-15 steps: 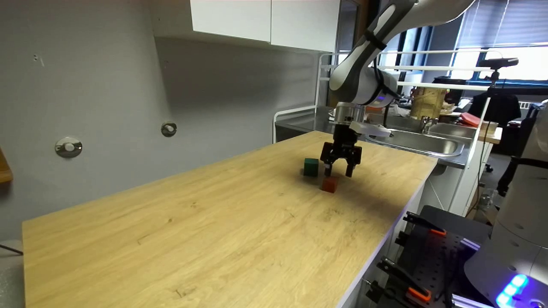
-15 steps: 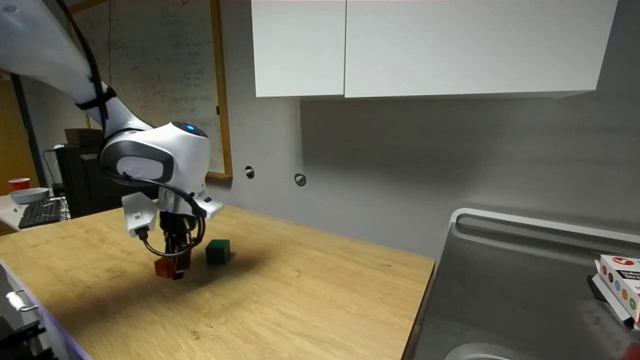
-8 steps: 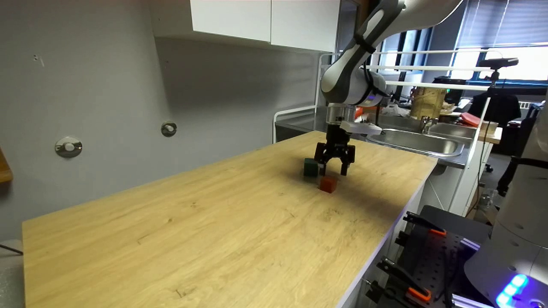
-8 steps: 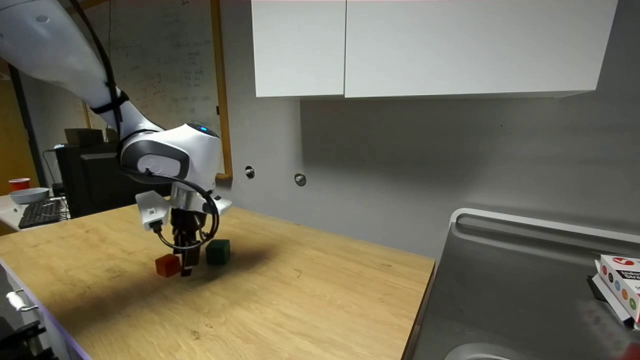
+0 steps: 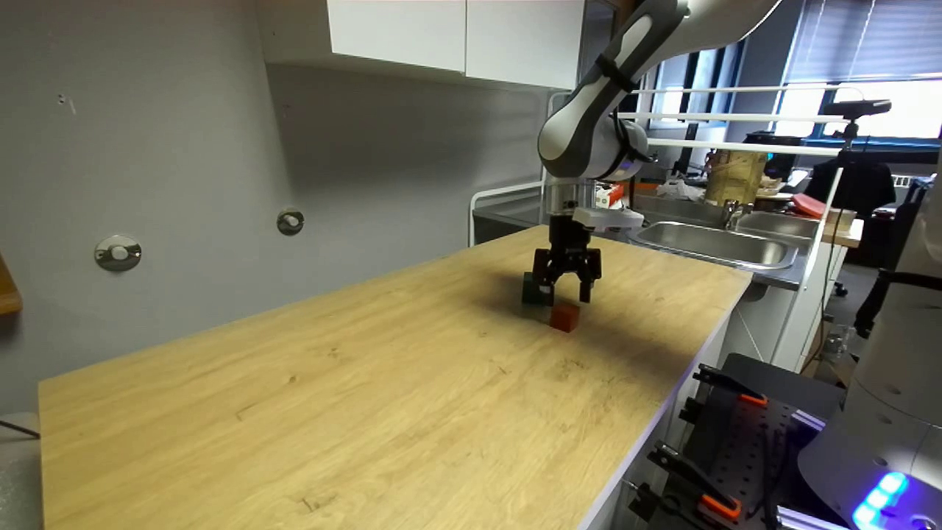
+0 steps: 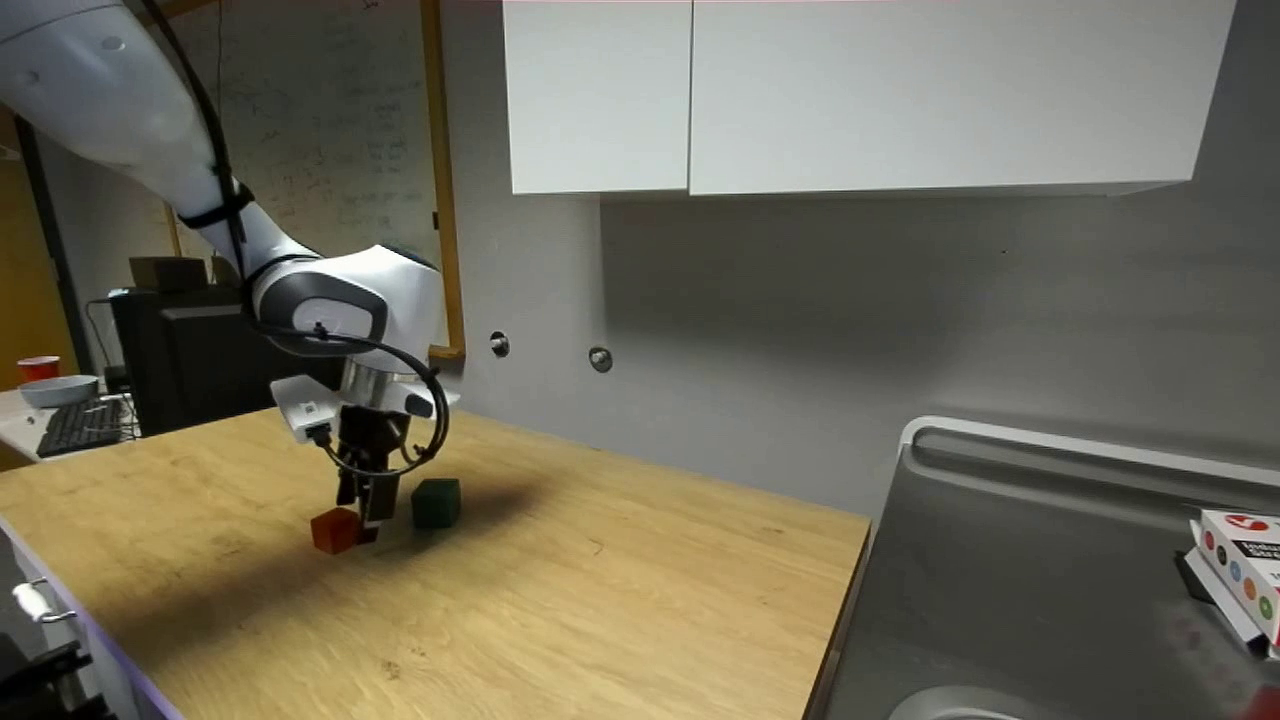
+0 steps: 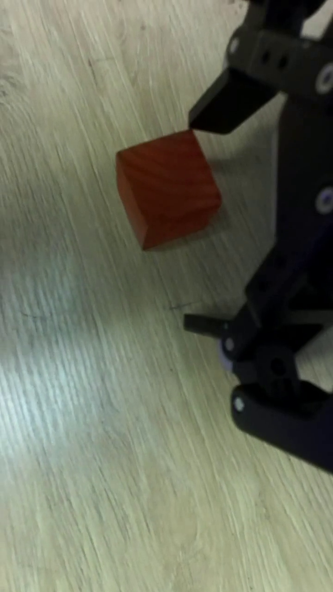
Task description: Pick the orange block and put it on the green block
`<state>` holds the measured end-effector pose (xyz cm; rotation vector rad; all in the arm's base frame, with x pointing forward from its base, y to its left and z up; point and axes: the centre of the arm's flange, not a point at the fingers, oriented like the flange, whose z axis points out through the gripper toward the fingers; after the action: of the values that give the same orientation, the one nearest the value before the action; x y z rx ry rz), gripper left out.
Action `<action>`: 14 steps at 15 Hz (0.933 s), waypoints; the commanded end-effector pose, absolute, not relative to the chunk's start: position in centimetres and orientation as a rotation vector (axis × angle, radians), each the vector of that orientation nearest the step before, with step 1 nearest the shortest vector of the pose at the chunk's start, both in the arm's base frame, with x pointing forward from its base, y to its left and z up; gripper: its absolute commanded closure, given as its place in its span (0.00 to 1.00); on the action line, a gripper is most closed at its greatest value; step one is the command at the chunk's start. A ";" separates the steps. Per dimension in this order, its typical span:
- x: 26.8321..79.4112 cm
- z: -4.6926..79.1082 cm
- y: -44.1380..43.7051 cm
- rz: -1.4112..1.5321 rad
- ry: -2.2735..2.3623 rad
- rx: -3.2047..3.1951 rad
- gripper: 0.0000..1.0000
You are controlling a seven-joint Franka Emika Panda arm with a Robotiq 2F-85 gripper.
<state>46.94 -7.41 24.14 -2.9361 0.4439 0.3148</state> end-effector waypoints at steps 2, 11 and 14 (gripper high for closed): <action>47.3 23.5 -6.4 0.402 0.424 -2.956 0.00; 47.2 22.7 -6.3 0.425 0.407 -2.976 0.63; 47.6 23.4 -6.3 0.408 0.403 -2.987 0.81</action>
<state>46.84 -6.77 22.57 -2.9645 0.3875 0.4049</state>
